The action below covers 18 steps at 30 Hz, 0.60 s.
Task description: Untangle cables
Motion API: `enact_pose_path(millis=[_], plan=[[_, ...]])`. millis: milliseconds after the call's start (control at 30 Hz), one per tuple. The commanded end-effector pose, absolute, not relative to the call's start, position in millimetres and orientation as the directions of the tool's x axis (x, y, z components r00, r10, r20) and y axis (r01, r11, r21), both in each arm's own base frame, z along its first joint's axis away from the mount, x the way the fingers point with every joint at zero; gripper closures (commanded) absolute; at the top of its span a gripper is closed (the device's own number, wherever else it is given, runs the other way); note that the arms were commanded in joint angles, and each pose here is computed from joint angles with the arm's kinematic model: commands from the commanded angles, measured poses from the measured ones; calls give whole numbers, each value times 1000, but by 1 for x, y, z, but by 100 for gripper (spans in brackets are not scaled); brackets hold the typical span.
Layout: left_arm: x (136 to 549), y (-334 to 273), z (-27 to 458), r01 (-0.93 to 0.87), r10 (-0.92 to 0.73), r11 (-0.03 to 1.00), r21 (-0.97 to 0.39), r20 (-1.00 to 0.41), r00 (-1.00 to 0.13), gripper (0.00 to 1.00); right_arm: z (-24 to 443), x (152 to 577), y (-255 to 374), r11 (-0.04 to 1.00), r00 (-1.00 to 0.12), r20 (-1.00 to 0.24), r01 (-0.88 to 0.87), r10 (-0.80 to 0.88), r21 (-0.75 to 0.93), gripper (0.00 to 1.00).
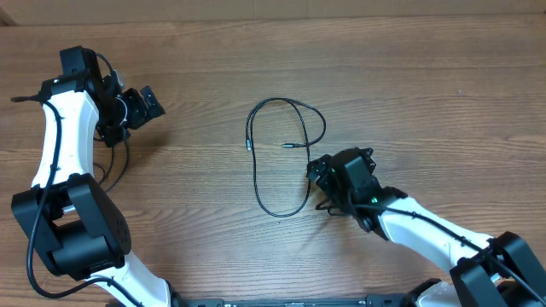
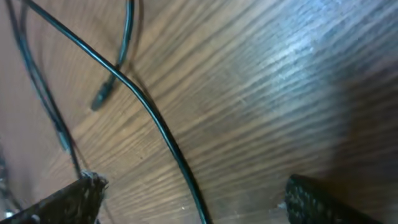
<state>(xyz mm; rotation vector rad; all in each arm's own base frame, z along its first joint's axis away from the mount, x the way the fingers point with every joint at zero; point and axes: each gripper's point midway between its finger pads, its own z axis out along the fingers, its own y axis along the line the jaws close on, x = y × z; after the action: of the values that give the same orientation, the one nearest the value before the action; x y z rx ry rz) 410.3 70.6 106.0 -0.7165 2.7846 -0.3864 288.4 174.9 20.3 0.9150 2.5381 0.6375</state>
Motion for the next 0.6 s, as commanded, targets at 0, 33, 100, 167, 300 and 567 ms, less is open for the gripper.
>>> enact_pose_path(millis=[0, 33, 100, 167, 300, 567], plan=[[412, 64, 102, -430, -494, 844, -320, -153, -856, 1, 40, 301, 182, 784, -785, -243, 431, 570, 446, 9], [412, 64, 102, -429, -493, 844, -321, -153, -856, 0, 47, 305, 180, 798, -787, -258, 430, 561, 422, 8], [412, 64, 102, -430, -493, 844, -320, -153, -856, 0, 59, 310, 174, 826, -794, -276, 445, 542, 345, 8], [412, 64, 102, -430, -494, 844, -320, -153, -856, 0, 63, 309, 162, 843, -795, -285, 477, 535, 249, 8], [412, 64, 102, -430, -494, 844, -321, -153, -856, 0, 46, 304, 147, 872, -826, -286, 479, 486, 100, 8], [412, 64, 102, -430, -493, 844, -320, -153, -856, 1, 19, 310, 154, 881, -858, -201, 468, 472, 73, 0]])
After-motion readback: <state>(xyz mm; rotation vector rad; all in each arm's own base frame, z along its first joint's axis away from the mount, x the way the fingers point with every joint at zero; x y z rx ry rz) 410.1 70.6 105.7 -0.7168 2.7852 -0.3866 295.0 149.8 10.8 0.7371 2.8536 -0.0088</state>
